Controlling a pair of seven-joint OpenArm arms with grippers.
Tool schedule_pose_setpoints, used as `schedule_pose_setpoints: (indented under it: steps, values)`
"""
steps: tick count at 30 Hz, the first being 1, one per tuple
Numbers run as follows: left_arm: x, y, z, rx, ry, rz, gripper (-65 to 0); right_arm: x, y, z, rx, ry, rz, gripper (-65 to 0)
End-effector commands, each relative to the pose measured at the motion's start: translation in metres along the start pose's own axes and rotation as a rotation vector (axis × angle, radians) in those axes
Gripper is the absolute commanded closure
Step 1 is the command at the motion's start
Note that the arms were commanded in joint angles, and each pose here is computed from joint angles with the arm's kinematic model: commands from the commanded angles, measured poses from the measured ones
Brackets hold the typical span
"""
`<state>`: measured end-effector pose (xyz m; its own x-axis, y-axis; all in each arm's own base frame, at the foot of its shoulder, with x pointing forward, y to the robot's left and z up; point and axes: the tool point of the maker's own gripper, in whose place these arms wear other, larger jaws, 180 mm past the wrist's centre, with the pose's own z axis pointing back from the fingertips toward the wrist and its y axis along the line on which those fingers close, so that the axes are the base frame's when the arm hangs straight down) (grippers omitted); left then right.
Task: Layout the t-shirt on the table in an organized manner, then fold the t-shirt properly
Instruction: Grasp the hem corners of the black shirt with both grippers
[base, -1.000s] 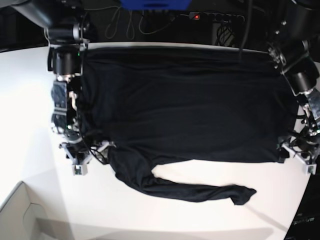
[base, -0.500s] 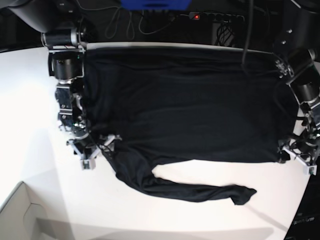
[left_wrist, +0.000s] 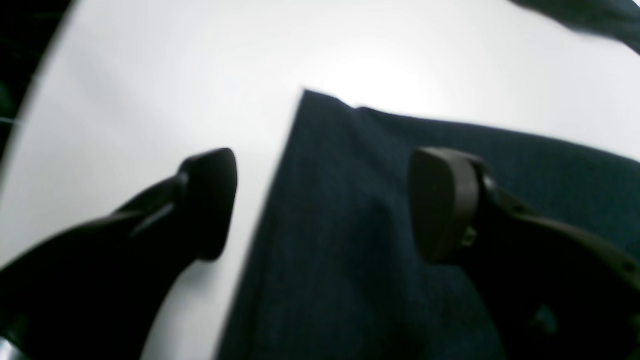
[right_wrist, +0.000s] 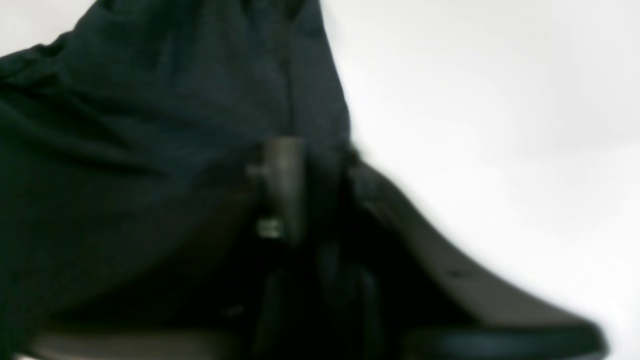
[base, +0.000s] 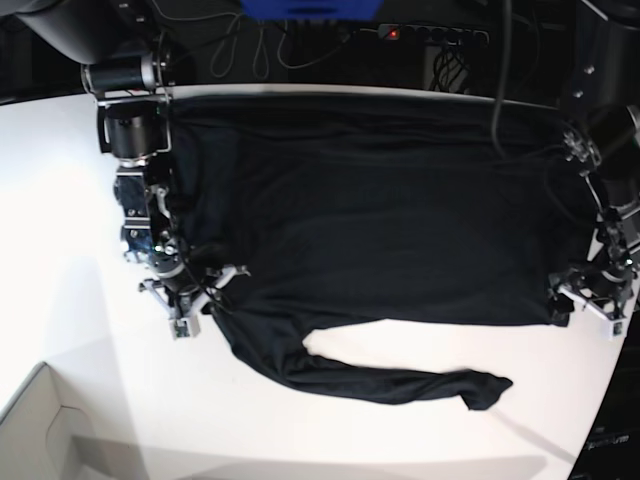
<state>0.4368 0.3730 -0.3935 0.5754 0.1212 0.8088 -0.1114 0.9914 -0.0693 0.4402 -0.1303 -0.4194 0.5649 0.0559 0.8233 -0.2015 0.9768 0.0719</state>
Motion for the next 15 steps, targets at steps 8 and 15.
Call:
schedule_pose_setpoints:
  steps: [8, 15]
  values:
    - [0.023, 0.006, 0.000, 0.001, -0.065, 0.030, -51.6, 0.004, 0.000, 0.002, 0.002, -0.022, 0.000, 0.0]
    - [-0.003, 0.043, 0.005, 0.207, -0.019, 0.057, -51.6, 0.004, 0.000, 0.002, 0.001, -0.022, -0.002, 0.0]
